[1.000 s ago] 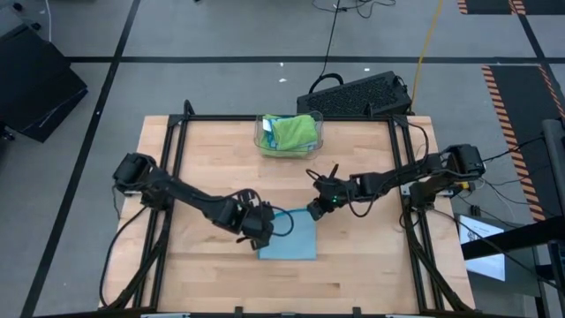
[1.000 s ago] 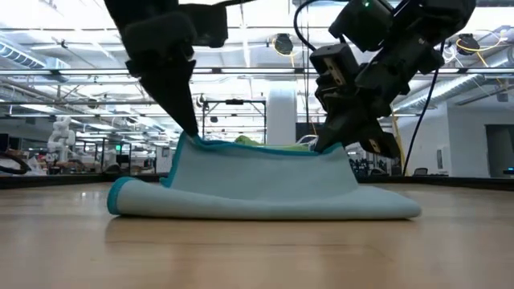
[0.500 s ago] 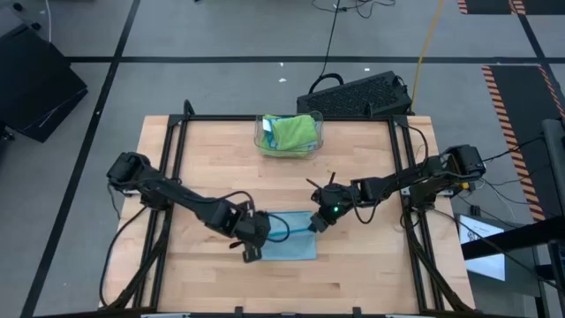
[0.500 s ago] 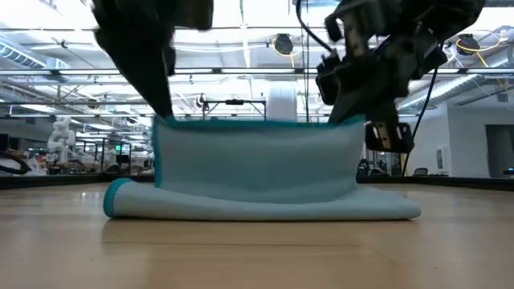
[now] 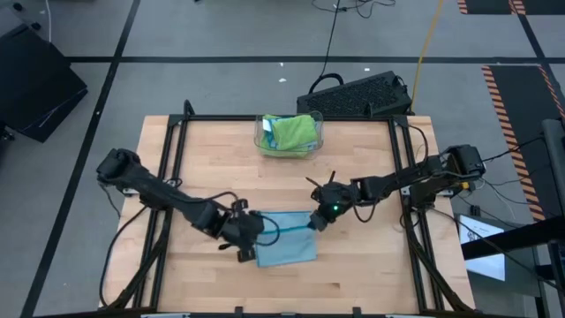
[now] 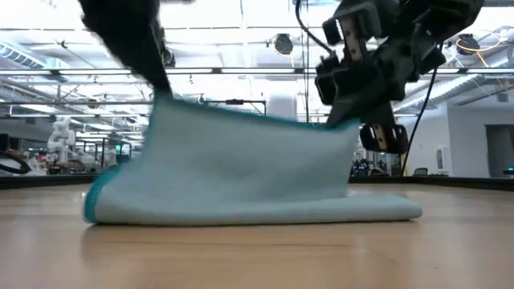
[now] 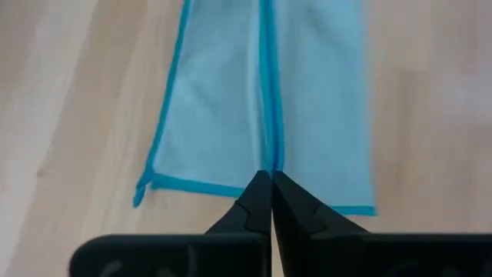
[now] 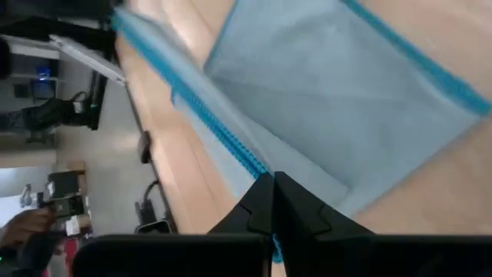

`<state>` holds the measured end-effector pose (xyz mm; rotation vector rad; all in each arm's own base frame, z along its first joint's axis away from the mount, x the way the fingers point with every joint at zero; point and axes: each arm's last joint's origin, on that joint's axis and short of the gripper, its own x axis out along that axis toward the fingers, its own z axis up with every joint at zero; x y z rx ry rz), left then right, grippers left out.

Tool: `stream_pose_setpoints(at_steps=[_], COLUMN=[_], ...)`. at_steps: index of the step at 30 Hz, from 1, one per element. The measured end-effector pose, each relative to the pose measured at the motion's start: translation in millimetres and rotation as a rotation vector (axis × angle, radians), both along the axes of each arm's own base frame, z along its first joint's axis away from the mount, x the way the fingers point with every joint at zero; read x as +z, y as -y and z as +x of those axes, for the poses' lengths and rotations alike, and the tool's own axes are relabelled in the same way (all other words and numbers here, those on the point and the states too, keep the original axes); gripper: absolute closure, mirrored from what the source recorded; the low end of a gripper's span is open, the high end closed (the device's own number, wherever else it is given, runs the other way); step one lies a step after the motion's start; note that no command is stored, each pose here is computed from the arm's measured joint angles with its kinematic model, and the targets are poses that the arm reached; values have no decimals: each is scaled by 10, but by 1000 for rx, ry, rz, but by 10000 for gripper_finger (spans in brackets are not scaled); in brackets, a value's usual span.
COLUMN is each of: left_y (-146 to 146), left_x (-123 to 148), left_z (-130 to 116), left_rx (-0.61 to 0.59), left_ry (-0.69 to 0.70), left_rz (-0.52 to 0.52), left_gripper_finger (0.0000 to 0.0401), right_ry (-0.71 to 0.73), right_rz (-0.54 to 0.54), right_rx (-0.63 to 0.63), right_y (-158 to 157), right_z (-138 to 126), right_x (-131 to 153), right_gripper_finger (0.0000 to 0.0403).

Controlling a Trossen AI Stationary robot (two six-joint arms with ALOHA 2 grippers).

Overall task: Fold microfiber towels
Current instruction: Fold the blue microfiber cloth

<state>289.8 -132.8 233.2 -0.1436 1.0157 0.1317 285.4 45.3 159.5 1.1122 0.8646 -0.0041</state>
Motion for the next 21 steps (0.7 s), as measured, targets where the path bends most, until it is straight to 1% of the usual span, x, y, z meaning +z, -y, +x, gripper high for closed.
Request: stream_pose_setpoints(at_steps=[2,5,7,10,14,18,21], left_y=[-80,-170,-225,-302,-361,-385,-374], left_x=[-163,-281,-351,-384,-457,-502,-502], left_z=[2,11,-15,-21,-46,-55,-56], left_rx=[15,43,60,87,101,107,106], left_ry=[-23,11,-5,-2,-24,-22,-19], left_rz=[-9,-40,-26,0,9,5,0], left_gripper_finger=[394,393,397,394,388,396,393], right_ry=[-11,-16,-22,-35,-34,-41,-55], right_rz=[-11,-23,-32,-41,-42,7,26], right_rx=[-16,-23,-33,-39,-60,-101,-99], right_y=[61,121,149,189,246,261,228], right_z=[-4,-2,-4,-11,-5,7,1], right_x=[-20,-22,-31,-42,-40,-28,-31], right_gripper_finger=[403,403,403,403,403,403,403])
